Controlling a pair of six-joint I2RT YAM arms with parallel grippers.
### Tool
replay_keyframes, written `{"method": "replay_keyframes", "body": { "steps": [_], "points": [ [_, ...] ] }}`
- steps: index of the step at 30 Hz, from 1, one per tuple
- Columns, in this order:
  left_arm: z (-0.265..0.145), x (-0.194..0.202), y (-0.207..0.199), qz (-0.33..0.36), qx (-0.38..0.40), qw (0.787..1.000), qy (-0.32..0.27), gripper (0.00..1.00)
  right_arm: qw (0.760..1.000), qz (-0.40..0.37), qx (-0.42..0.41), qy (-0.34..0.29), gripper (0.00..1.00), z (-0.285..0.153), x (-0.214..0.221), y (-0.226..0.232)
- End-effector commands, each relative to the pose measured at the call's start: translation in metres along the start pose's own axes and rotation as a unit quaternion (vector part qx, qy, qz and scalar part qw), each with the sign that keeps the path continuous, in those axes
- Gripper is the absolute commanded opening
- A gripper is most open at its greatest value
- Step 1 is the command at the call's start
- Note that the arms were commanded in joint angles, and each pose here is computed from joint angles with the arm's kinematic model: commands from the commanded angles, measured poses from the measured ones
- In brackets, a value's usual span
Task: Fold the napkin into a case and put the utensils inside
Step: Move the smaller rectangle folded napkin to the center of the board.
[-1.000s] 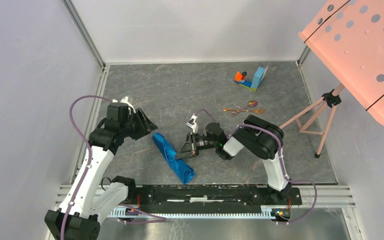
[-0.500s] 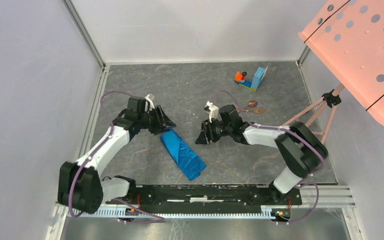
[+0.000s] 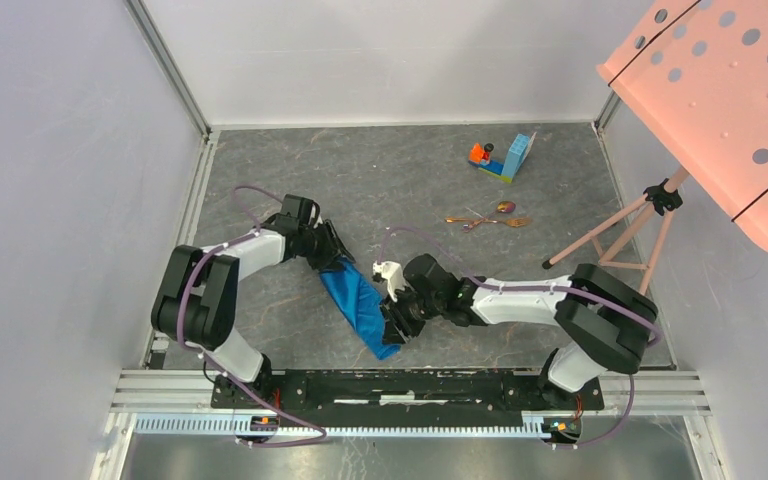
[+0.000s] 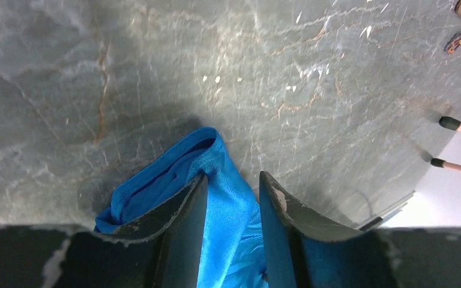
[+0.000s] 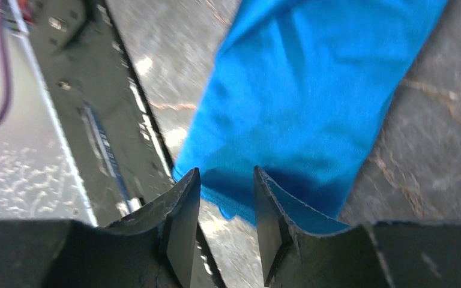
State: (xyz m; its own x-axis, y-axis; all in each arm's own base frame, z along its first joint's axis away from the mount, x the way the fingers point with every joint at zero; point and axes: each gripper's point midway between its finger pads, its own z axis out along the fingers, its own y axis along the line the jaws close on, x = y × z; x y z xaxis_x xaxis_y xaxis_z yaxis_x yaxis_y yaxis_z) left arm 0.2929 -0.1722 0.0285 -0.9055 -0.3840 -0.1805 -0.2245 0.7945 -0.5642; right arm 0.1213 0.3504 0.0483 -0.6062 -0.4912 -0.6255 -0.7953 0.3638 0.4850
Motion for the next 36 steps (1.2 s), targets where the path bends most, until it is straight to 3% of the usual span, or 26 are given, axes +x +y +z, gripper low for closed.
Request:
{"method": "replay_keyframes", "body": {
  "steps": [1,6,11,16,20,26,30,33,36],
  "points": [
    [0.011,-0.02,0.02,0.046,-0.056,0.997,-0.034,0.45,0.998,-0.025,0.047,0.018,0.44,-0.002,0.011,-0.02],
    [-0.02,-0.019,-0.008,0.083,-0.032,0.994,-0.068,0.53,0.997,-0.049,0.059,-0.007,0.59,-0.021,-0.019,-0.011],
    [-0.066,-0.014,-0.024,0.094,-0.018,0.989,-0.111,0.58,0.998,-0.061,0.022,0.0,0.61,-0.014,-0.028,0.012],
    [-0.105,-0.018,-0.024,0.084,-0.027,0.983,-0.158,0.64,0.998,-0.048,-0.025,0.015,0.52,0.019,-0.028,0.053],
    [-0.119,-0.02,-0.027,0.084,-0.026,0.981,-0.174,0.68,0.998,-0.038,-0.005,0.044,0.45,0.041,-0.009,0.052],
    [-0.117,-0.022,-0.038,0.09,-0.006,0.983,-0.162,0.7,0.991,-0.024,0.114,0.061,0.45,0.023,0.023,-0.005],
    [-0.1,-0.013,-0.054,0.096,0.041,0.988,-0.115,0.7,0.977,0.036,0.207,0.026,0.46,-0.017,0.028,-0.084],
    [-0.089,-0.007,-0.066,0.1,0.065,0.989,-0.091,0.71,0.961,0.053,0.269,-0.027,0.5,-0.046,-0.002,-0.142],
    [-0.081,-0.004,-0.074,0.106,0.063,0.989,-0.083,0.71,0.972,0.055,0.22,-0.067,0.55,-0.05,-0.049,-0.15]
  ]
}}
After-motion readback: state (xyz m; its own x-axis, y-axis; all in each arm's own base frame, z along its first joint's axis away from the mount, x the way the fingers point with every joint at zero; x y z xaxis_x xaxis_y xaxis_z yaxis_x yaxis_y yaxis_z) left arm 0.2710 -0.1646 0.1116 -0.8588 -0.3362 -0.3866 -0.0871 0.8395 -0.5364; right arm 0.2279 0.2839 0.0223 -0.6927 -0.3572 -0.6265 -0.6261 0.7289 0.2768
